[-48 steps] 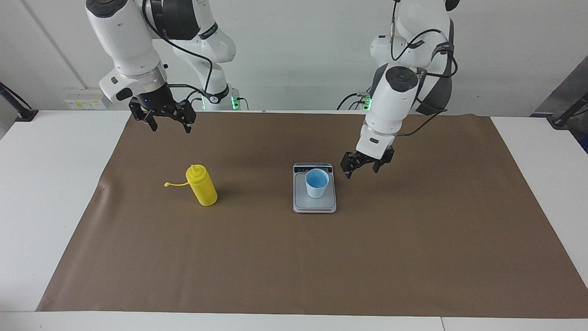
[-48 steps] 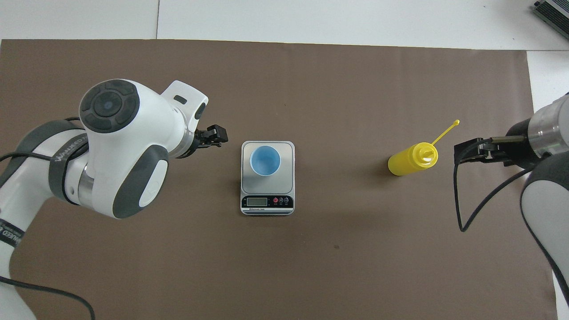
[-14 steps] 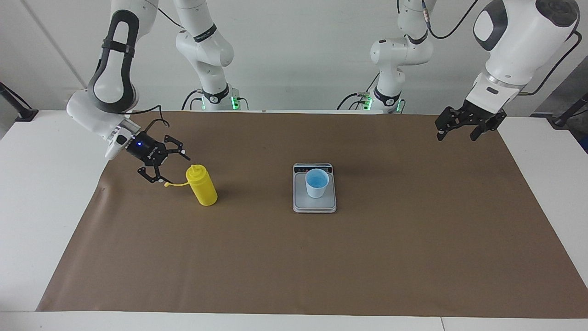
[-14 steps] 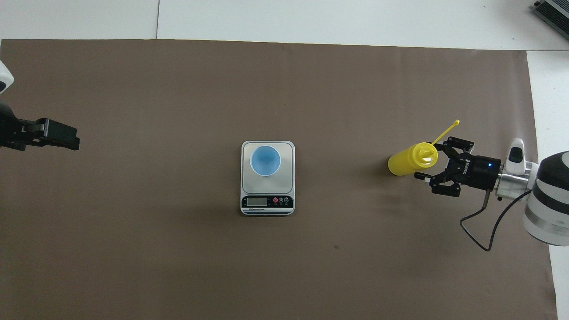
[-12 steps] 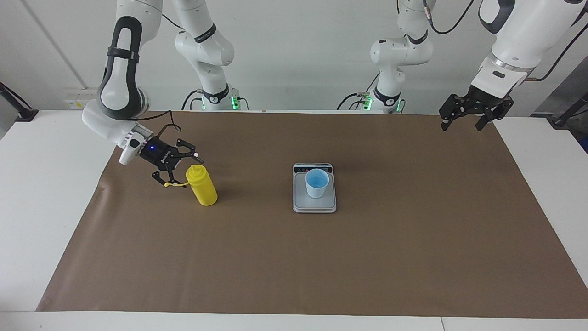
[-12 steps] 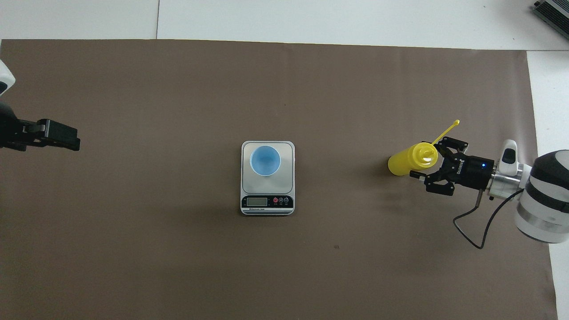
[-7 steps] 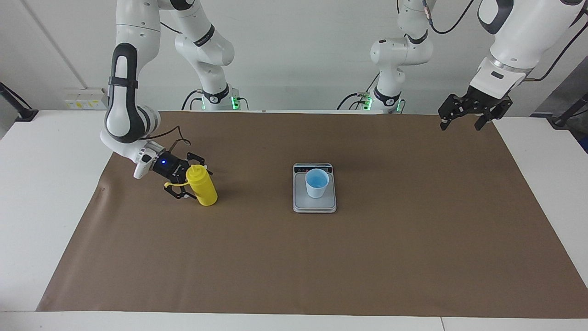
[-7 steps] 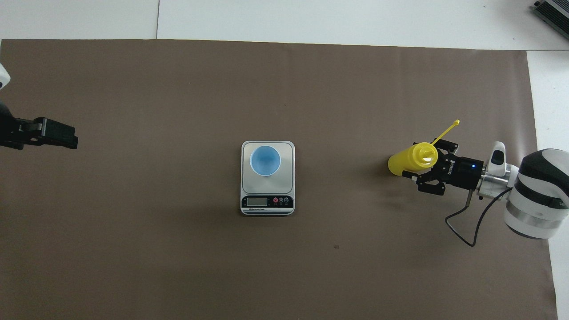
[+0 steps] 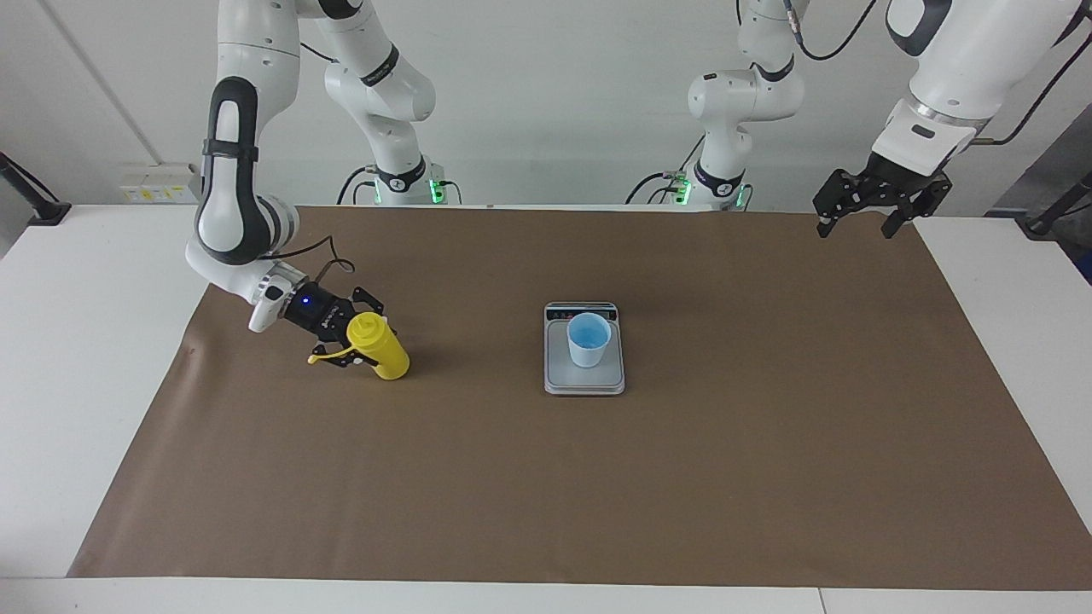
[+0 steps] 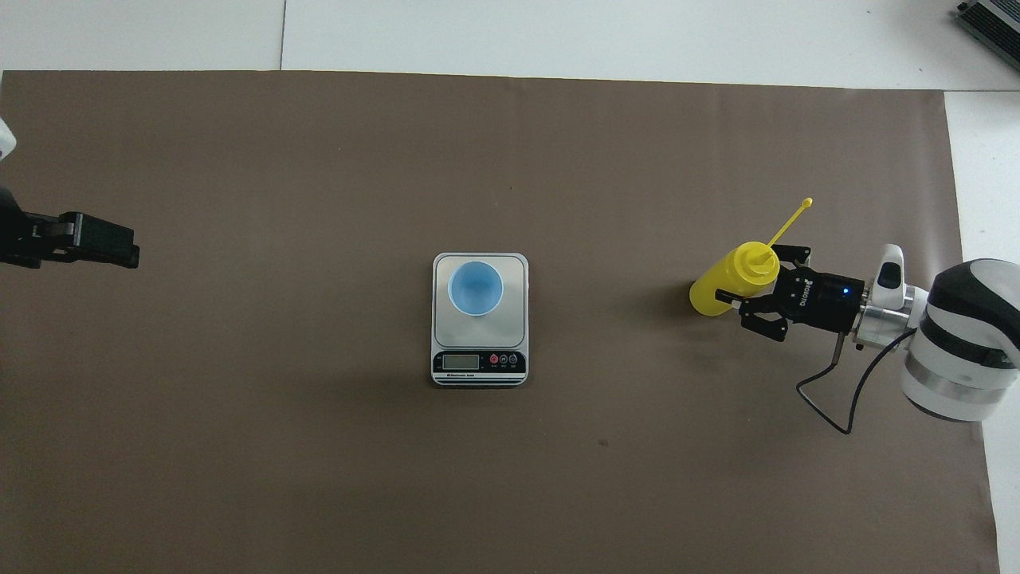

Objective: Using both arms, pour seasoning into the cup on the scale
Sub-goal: 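Lift the yellow bottle with the right gripper toward the cup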

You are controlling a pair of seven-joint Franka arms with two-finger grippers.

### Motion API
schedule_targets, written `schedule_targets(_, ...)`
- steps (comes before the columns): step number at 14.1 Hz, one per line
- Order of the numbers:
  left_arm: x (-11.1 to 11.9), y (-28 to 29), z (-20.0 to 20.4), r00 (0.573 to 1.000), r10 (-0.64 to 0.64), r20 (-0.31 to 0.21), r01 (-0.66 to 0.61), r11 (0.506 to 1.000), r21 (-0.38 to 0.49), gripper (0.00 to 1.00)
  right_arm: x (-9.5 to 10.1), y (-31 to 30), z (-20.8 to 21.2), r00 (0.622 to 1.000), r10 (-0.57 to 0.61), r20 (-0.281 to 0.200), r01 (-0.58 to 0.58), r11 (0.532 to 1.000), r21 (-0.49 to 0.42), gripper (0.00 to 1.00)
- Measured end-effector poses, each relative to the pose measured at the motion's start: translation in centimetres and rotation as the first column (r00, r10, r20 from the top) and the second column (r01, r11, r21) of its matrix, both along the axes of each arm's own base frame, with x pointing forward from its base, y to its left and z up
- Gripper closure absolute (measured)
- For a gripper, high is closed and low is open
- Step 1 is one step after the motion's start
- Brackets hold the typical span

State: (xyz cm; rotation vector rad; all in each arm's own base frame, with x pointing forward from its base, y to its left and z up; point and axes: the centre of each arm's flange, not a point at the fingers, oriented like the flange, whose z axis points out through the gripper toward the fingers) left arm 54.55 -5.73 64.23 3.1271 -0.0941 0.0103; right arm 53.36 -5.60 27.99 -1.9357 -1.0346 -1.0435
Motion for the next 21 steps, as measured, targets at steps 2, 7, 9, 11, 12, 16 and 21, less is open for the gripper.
schedule_targets(2,0.0,0.0,0.0,1.0,0.0,0.0,0.0,1.0,0.0,0.0,0.6,0.9,0.9,1.0,0.01,0.007,-0.01,1.0,-0.003,0.49)
schedule_targets(7,0.0,0.0,-0.2,1.0,-0.005,-0.002,0.005,1.0,0.0,0.0,1.8,3.0,4.4,1.0,-0.006,0.012,0.007,0.999,-0.04,0.49)
schedule_targets(9,0.0,0.1,-0.4,1.0,-0.012,-0.006,0.012,1.0,0.001,0.0,2.1,5.0,6.1,1.0,-0.005,0.016,0.006,0.997,-0.078,0.49)
schedule_targets(11,0.0,0.1,-0.6,1.0,-0.016,-0.011,0.016,1.0,0.002,0.0,2.3,7.1,7.9,1.0,0.01,0.001,-0.009,0.992,-0.129,0.49)
schedule_targets(12,0.0,0.1,-0.7,1.0,-0.018,-0.014,0.018,1.0,0.002,0.0,2.4,7.7,8.8,1.0,0.017,-0.009,-0.018,0.986,-0.166,0.49)
schedule_targets(16,0.0,0.1,-1.1,1.0,-0.02,-0.02,0.02,1.0,0.002,0.0,3.0,8.7,11.7,0.999,0.028,-0.016,-0.032,0.959,-0.281,0.49)
schedule_targets(21,0.0,0.2,-1.3,0.999,-0.027,-0.02,0.027,1.0,0.009,0.0,3.7,14.6,13.3,1.0,-0.013,0.009,0.016,0.901,-0.433,0.49)
